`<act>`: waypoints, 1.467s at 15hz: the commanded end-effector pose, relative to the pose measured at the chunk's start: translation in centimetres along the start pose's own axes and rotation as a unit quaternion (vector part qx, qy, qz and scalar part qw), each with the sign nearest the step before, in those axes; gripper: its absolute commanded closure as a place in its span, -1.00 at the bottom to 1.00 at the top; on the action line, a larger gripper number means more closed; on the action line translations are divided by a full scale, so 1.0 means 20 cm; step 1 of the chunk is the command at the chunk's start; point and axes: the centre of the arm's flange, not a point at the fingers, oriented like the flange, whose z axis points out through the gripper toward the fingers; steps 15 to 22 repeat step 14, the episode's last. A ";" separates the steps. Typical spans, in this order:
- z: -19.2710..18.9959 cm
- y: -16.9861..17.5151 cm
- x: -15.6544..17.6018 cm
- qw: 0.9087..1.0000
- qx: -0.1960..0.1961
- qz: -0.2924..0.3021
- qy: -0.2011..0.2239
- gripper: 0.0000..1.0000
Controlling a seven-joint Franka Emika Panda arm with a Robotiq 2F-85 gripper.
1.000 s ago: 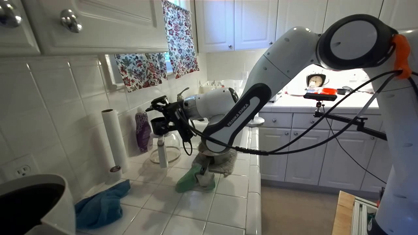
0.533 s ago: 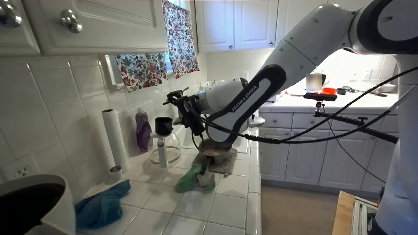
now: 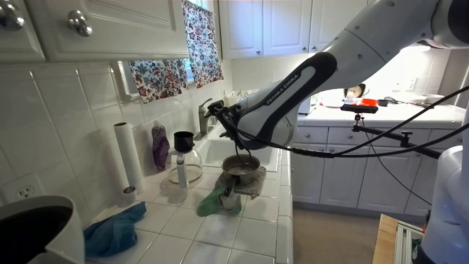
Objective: Put the black pot on the coffee pot
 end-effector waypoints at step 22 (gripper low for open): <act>-0.51 0.51 0.48 0.971 -0.149 -0.184 0.036 -1.00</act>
